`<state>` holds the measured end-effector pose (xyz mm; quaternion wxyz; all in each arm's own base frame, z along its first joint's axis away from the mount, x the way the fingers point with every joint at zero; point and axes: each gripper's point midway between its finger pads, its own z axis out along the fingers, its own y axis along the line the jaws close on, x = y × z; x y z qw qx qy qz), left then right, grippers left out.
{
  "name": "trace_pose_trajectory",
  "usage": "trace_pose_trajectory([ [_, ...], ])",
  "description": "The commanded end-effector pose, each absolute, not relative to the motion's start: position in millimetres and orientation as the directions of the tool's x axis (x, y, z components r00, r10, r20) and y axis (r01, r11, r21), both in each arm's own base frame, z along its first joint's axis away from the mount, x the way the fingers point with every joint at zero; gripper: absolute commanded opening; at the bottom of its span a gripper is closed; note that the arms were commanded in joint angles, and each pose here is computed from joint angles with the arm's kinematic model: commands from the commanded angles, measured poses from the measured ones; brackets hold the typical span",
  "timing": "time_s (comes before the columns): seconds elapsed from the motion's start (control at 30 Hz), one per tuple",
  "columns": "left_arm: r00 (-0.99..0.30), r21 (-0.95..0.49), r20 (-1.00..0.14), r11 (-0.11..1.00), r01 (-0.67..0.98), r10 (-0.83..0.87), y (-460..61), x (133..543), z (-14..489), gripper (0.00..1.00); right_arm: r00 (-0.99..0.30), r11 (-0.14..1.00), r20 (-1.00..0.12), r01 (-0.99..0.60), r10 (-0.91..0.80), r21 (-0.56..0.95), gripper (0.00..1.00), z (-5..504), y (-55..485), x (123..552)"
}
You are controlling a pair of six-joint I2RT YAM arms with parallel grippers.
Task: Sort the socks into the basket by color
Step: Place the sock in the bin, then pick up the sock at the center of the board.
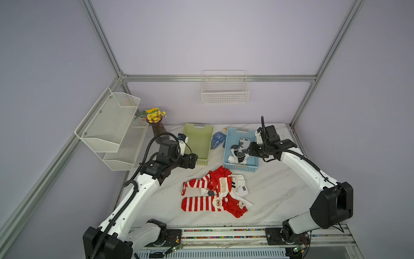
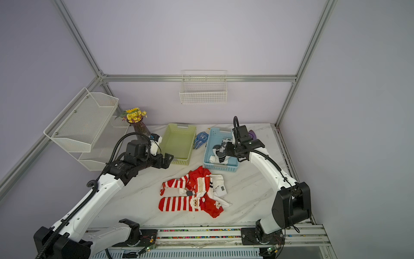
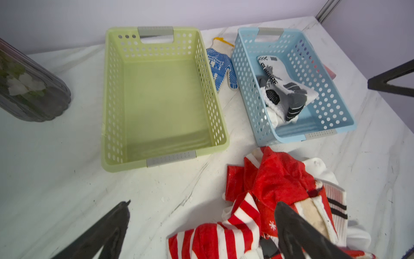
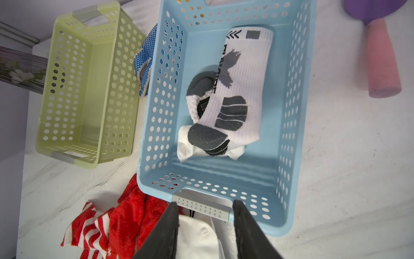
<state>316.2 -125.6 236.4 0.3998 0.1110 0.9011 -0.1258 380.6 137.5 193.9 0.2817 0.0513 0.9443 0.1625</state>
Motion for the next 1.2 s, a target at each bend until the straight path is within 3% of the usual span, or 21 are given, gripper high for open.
trace_pose_trajectory([
  [0.0, -0.709, -0.156, -0.704, 0.966, 0.208, 0.039, -119, 293, 250, 1.00, -0.830, 0.940, -0.524, 0.003, 0.193, 0.342, 0.44, 200, 137, 374],
  [0.27, -0.827, -0.150, -0.557, 0.989, 0.010, -0.076, -101, 262, 204, 1.00, -0.827, 0.936, -0.528, -0.007, 0.192, 0.351, 0.44, 202, 139, 372],
  [0.67, -0.911, -0.156, -0.375, 0.980, -0.120, -0.172, -104, 249, 139, 1.00, -0.832, 0.932, -0.519, -0.006, 0.196, 0.361, 0.44, 197, 141, 372],
  [1.17, -0.933, -0.140, -0.274, 0.969, -0.202, -0.233, -108, 247, 84, 0.93, -0.835, 0.932, -0.514, -0.005, 0.195, 0.362, 0.44, 196, 142, 376],
])
